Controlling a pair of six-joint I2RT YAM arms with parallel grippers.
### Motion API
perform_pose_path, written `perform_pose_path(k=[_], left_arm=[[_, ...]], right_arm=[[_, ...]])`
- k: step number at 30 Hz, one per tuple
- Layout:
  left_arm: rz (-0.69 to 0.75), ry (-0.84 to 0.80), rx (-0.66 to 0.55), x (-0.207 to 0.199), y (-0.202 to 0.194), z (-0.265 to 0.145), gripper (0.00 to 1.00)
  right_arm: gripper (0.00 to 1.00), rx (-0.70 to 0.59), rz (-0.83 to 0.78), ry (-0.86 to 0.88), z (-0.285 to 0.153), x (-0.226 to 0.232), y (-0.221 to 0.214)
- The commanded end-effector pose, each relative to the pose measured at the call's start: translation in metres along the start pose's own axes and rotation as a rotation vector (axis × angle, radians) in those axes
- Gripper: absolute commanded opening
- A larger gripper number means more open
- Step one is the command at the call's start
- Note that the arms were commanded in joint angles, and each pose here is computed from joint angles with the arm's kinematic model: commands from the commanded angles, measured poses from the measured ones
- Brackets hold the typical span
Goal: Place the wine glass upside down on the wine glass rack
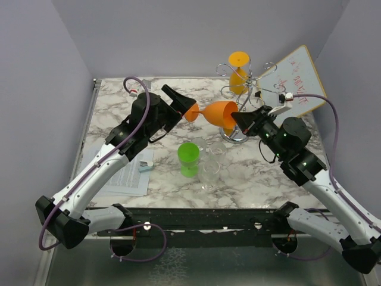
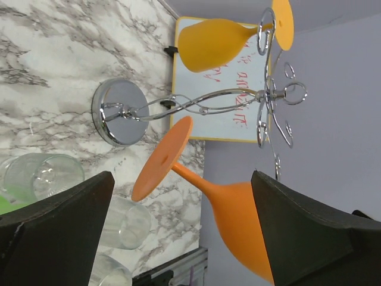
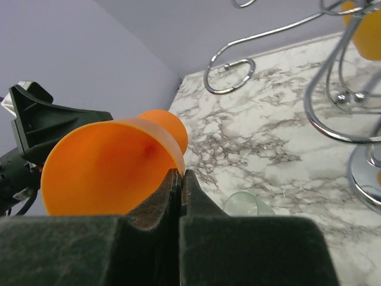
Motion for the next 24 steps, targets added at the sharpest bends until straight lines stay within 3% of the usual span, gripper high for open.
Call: perform_pose_path(k=[1,11,16,19,24], left_arm=[[-0.08,0.028,-0.121,0.006,0.01,-0.017,0.99],[-0.227,0.01,-0.148,-0.005,0.014,-0.012,0.91],[-0.318,-0.038,-0.085,-0.015,0.012,-0.003,0.92],[-0.383,-0.083,-0.043,-0.02,0.012,0.005,0.8],[-0.466,-0.108,-0.035,-0.022,0.015,0.014,0.47]], right_arm=[[0.01,-0.101,-0.073,0.174,0.02,0.02,0.014],[0.01,-0.149,-0.187,0.228,0.044,0.03,0.007],[0.01,-0.18,-0.239,0.243,0.048,0.035,0.003],[0.01,-0.202,-0.259,0.263,0.05,0.037,0.001],[0.01,-0.2,-0.291,0.313,0.052,0.041,-0.005]])
Point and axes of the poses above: each gripper's point midway between its finger pads, its own z axis out along the fingers, its own x axis along the line the jaws close on, y = z × x, the point moved 8 cm from there along -z, back along the fingers, and after that the axes turned 13 degrees about -z, right-handed, at the moved point
